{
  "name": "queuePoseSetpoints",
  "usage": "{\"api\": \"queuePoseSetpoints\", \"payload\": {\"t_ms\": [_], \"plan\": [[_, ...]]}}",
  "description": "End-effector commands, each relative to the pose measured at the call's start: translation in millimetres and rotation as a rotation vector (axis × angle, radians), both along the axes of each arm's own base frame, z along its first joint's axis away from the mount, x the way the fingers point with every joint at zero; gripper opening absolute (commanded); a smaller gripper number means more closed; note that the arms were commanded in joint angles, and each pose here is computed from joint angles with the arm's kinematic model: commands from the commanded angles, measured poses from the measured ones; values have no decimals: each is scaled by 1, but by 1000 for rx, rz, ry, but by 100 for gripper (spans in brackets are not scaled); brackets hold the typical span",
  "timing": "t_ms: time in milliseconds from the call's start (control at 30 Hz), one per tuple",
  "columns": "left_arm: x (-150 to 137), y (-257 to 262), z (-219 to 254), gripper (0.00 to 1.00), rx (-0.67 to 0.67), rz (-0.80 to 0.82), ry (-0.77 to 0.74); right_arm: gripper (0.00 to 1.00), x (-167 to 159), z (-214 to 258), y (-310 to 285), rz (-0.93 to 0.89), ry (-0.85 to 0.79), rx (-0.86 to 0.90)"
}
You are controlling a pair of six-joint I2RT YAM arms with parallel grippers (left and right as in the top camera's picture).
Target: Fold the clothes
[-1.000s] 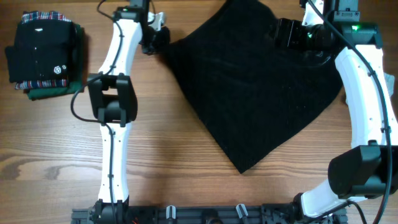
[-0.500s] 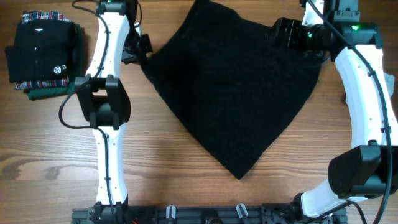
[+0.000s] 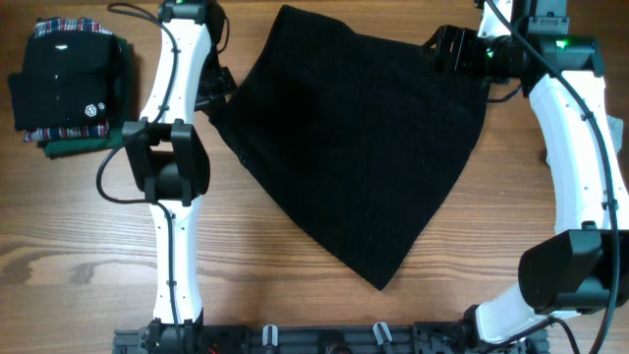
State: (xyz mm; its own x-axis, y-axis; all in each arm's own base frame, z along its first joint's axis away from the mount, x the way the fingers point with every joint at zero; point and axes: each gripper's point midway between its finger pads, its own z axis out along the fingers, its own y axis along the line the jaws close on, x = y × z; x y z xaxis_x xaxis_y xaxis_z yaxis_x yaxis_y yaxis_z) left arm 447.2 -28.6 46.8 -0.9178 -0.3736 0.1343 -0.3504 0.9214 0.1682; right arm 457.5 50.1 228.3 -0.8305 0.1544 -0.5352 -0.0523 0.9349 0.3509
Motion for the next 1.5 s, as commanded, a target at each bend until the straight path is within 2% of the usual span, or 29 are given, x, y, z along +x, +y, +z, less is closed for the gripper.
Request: {"api": "queuePoseSetpoints", "payload": {"t_ms": [0, 200, 367, 467, 667, 733, 867, 1067, 1467], "plan": [[-1, -10, 21, 4, 14, -24, -42, 100, -1, -8, -1, -4, 22, 7], [1, -12, 72, 4, 0, -27, -159, 99, -1, -8, -1, -4, 25, 7], [-9, -11, 94, 4, -4, -34, -184, 100, -1, -8, 0, -3, 24, 7], [-23, -9, 86, 4, 3, -35, -128, 100, -1, -8, -1, -4, 24, 7], [-69, -2, 44, 4, 40, -26, 87, 99, -1, -8, -1, -4, 22, 7], [-80, 5, 34, 4, 90, -8, 135, 100, 0, -7, 0, -4, 20, 8], [-94, 7, 26, 4, 105, -11, 189, 100, 0, -7, -1, -5, 18, 8], [-95, -4, 38, 4, 107, -28, 154, 99, 1, -7, -1, -6, 17, 9], [-102, -12, 92, 4, 83, -46, 4, 99, 1, -6, -1, -5, 12, 8]]}}
